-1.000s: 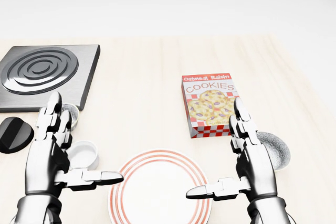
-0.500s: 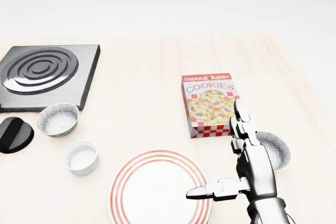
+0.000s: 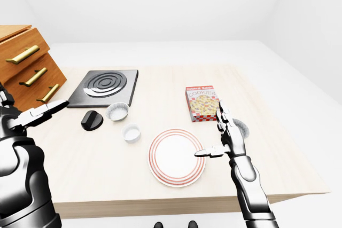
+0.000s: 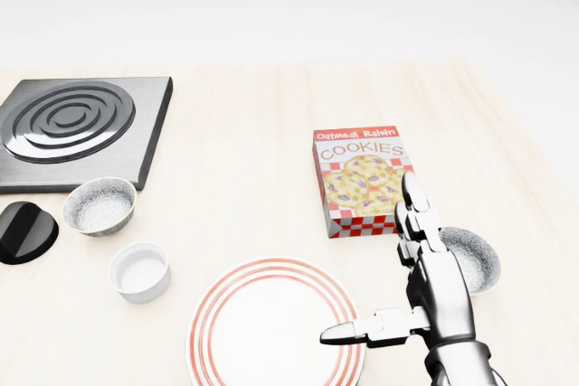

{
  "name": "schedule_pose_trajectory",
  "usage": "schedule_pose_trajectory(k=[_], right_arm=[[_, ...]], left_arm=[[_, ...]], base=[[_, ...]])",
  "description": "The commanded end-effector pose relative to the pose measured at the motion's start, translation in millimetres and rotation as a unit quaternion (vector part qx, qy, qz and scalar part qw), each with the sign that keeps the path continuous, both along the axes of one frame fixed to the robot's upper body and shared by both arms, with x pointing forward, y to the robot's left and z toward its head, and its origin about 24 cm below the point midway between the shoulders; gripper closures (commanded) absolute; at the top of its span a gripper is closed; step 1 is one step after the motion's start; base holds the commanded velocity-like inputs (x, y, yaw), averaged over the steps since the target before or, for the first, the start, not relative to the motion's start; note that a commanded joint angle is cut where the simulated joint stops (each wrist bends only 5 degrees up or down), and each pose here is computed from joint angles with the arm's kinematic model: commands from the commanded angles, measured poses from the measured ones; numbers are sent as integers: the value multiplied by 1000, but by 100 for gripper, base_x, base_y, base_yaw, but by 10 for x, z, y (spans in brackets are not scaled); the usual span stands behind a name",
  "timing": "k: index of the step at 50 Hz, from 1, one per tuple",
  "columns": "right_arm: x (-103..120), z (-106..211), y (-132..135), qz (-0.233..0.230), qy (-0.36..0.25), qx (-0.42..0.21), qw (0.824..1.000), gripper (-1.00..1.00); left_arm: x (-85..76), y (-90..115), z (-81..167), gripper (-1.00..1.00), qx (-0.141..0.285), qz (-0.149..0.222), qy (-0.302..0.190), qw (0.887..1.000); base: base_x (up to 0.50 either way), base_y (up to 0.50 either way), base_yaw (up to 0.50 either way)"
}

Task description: Pick the akita bowl next to the plate and place it on the plate.

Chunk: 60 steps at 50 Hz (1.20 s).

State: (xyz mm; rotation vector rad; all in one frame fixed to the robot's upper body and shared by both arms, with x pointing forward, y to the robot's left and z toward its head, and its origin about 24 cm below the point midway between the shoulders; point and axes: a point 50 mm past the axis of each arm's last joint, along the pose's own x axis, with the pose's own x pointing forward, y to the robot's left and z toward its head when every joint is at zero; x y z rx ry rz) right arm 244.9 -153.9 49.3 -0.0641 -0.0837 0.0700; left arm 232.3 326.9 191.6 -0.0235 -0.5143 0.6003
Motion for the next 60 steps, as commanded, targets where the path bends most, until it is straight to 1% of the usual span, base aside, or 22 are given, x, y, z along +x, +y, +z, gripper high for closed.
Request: schedule_pose_trajectory(k=[1, 21, 22, 24, 26, 30, 32, 36, 37, 39, 40, 42, 45, 46, 47, 49, 51, 52, 54, 56, 58, 60], right_arm=[[0, -4, 0, 0, 0, -1, 1000, -100], [9, 30, -22, -5, -6, -1, 1000, -100], [32, 181, -109, -27, -22, 9, 999, -100], [10, 261, -167, -34, -24, 16, 999, -100], [-14, 270, -197, -46, -31, 0, 998, -100], [-63, 446, -234, -55, -45, 2, 997, -100], [-109, 554, -259, -61, -68, -7, 996, -100], [-134, 626, -277, -64, -84, -14, 994, -100], [-166, 705, -299, -68, -100, -22, 992, -100], [-187, 738, -301, -70, -107, -31, 991, -100], [-192, 744, -313, -75, -108, -47, 990, -100], [-196, 762, -320, -78, -111, -51, 989, -100], [-195, 747, -392, -110, -103, -125, 981, -100], [-196, 745, -410, -121, -102, -141, 977, -100], [-187, 720, -446, -139, -95, -178, 969, -100], [-202, 725, -446, -152, -104, -226, 957, -100], [-217, 729, -415, -158, -110, -260, 946, -100], [-218, 730, -413, -158, -110, -262, 946, -100], [-220, 641, -356, -154, -129, -338, 919, -100], [-220, 580, -350, -157, -125, -372, 906, -100], [-211, 532, -375, -172, -119, -409, 888, -100], [-210, 529, -379, -173, -117, -409, 888, -100]], left_arm=[[3, 49, -102, -100, -18, 7, 16, 1000], [-7, 43, -86, -100, -19, 5, 11, 1000], [0, 36, -97, -100, -19, 3, 14, 1000], [4, 35, -103, -100, -19, 3, 15, 1000], [6, 32, -108, -100, -19, 3, 16, 1000], [6, 29, -110, -100, -18, 3, 16, 1000], [10, 32, -115, -100, -19, 3, 18, 1000], [10, 32, -116, -100, -19, 3, 18, 1000], [9, 33, -112, -100, -18, 3, 17, 1000], [10, 34, -113, -100, -19, 3, 17, 1000], [11, 32, -115, -100, -19, 2, 18, 1000], [12, 31, -115, -100, -19, 2, 18, 1000], [11, 30, -114, -100, -18, 2, 18, 1000], [12, 30, -117, -100, -18, 1, 18, 1000], [13, 30, -121, -100, -19, 1, 19, 1000], [15, 29, -122, -100, -18, 1, 20, 1000], [16, 30, -125, -100, -18, 1, 20, 1000], [16, 30, -125, -100, -18, 1, 20, 1000], [18, 31, -128, -100, -18, 0, 21, 1000], [17, 30, -124, -100, -18, 0, 20, 1000], [18, 28, -125, -100, -18, 0, 21, 1000], [18, 28, -126, -100, -18, 0, 21, 1000]], base=[[0, 0, 0], [0, 0, 0], [0, 0, 0], [0, 0, 0], [0, 0, 0], [0, 0, 0], [0, 0, 0], [0, 0, 0], [0, 0, 0], [0, 0, 0], [0, 0, 0], [0, 0, 0], [0, 0, 0], [0, 0, 0], [0, 0, 0], [0, 0, 0], [0, 0, 0], [0, 0, 0], [0, 0, 0], [0, 0, 0], [0, 0, 0], [0, 0, 0]])
